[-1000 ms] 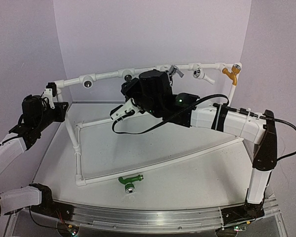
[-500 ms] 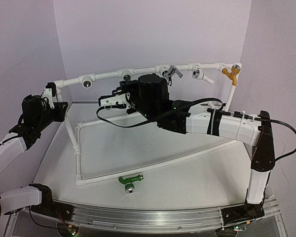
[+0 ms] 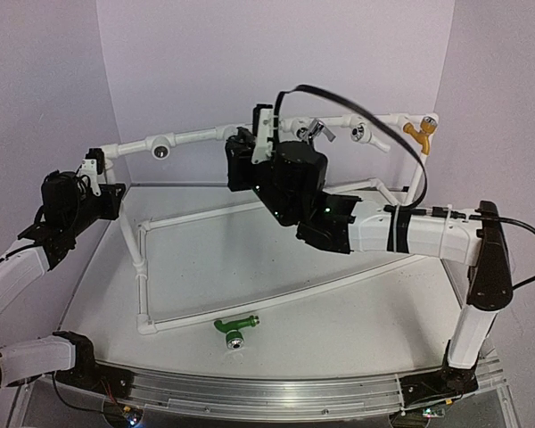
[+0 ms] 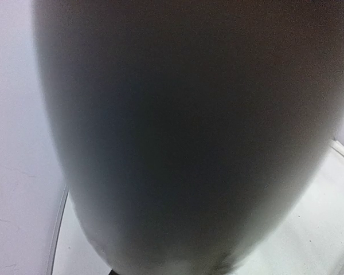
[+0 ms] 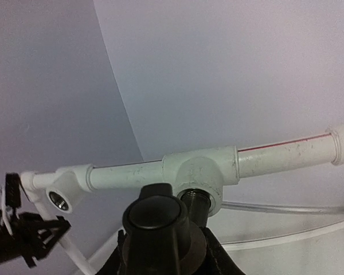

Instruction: Install the water faucets

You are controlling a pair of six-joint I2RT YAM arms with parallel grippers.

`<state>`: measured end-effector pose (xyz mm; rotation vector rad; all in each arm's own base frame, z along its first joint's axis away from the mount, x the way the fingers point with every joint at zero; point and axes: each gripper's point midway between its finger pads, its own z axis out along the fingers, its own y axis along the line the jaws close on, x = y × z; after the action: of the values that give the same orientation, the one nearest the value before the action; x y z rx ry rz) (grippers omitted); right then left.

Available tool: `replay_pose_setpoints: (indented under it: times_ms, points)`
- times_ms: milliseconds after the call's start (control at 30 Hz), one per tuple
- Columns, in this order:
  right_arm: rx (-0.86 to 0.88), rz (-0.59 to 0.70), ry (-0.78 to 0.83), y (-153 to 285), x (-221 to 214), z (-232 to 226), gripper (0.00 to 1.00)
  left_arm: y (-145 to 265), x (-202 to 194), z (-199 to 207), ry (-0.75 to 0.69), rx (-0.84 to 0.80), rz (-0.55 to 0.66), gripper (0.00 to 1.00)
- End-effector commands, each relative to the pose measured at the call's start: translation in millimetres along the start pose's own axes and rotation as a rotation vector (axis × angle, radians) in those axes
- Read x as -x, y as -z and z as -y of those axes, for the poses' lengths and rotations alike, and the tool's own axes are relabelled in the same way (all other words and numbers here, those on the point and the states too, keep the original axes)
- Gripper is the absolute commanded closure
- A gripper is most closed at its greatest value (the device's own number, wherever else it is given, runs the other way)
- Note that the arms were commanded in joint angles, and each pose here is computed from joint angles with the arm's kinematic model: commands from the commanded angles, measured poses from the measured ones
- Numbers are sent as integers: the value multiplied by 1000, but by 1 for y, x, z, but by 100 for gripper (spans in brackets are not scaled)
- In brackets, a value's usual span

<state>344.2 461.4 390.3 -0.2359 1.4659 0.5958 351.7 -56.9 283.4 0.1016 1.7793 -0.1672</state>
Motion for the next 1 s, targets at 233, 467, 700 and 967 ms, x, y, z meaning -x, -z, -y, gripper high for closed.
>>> replay_pose_setpoints:
  times_ms: [233,467,700,967]
  points:
    - [40,19,-439,4,14,41,48,4,-3,-1,79,-2,-39,100]
    - [218,-88,-247,45,-7,26,23,5,-1,1,78,-12,-34,100]
    - [522,-265,182,106,-56,-8,13,5,-1,2,79,-15,-34,100]
    - [705,-267,1007,163,-71,-20,8,5,-1,2,79,-21,-35,100]
